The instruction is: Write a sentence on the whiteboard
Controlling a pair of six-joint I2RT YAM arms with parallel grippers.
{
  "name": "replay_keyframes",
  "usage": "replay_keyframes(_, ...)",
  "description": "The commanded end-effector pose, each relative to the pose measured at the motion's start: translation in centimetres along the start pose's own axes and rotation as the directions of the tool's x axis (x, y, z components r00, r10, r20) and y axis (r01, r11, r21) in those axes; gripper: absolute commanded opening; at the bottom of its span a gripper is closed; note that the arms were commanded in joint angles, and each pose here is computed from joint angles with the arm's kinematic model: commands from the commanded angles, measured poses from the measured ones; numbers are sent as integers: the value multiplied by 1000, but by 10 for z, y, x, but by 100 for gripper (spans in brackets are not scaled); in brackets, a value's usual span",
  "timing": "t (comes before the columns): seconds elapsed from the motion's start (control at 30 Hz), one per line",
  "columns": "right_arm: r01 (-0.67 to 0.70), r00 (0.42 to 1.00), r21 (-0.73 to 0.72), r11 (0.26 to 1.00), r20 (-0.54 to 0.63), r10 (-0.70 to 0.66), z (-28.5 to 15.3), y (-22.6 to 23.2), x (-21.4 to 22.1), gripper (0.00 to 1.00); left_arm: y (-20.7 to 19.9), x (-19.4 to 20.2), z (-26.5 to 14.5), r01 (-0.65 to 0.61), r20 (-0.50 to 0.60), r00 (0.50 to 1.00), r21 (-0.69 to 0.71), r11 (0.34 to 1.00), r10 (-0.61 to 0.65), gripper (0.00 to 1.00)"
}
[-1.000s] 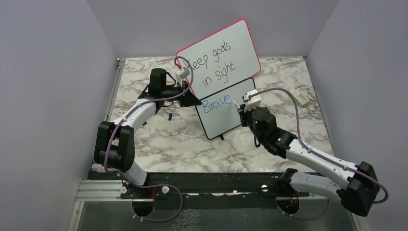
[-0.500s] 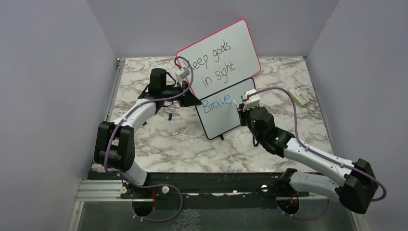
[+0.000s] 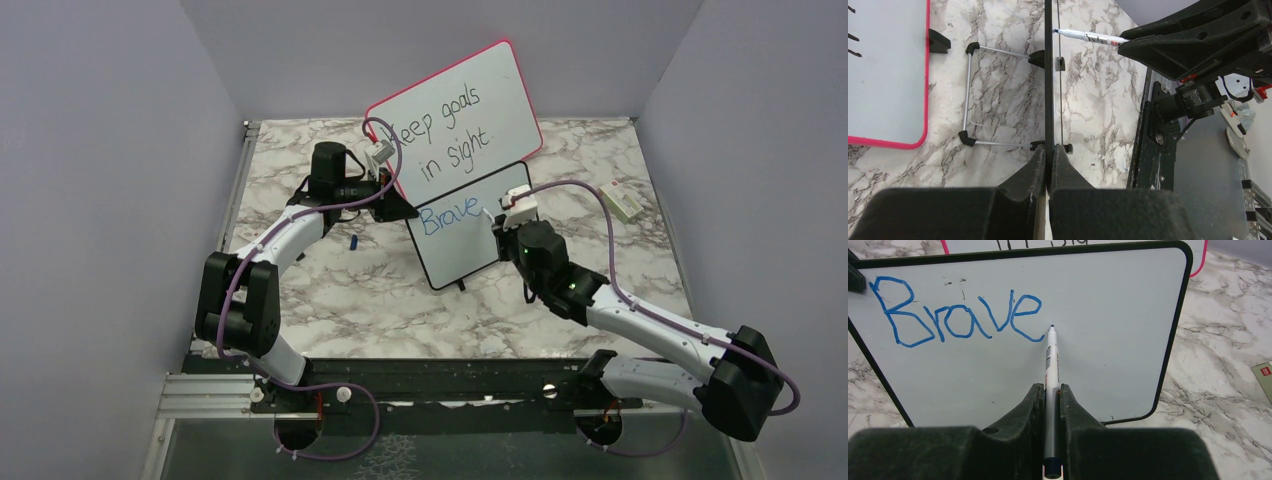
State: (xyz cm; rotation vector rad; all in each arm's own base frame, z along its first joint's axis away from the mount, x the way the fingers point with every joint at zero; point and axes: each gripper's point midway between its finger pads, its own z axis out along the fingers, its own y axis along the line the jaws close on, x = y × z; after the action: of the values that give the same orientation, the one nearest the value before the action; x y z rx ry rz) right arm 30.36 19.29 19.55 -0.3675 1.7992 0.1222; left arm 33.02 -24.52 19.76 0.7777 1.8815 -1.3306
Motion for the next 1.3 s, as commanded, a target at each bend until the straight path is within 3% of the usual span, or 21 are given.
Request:
replay_keyframes(0.0, -12, 1000, -3, 1000, -16, 12, -1, -1, 1, 1, -1, 16, 2, 39, -45, 998, 13, 999, -39, 0)
replay_keyframes(0.3, -59, 998, -91, 994, 21, 61, -30, 1, -13, 1, 0, 11, 0, 30, -36, 999, -12, 999, -31, 3)
replay_keyframes(0.53, -54, 998, -113, 992, 25, 57, -45, -3, -15, 1, -11, -3, -8, -11, 8, 1000, -49, 999, 11, 25)
replay_keyframes(0.67, -63, 996, -133, 989, 47, 69, -50, -2, -19, 1, -15, 2, -11, 28, 21, 999, -64, 998, -27, 38)
replay_keyframes(1.27, -27, 992, -213, 977, 112, 52, -46, 14, -32, 1, -5, 15, 1, 113, 83, 991, -80, 990, -106, 40)
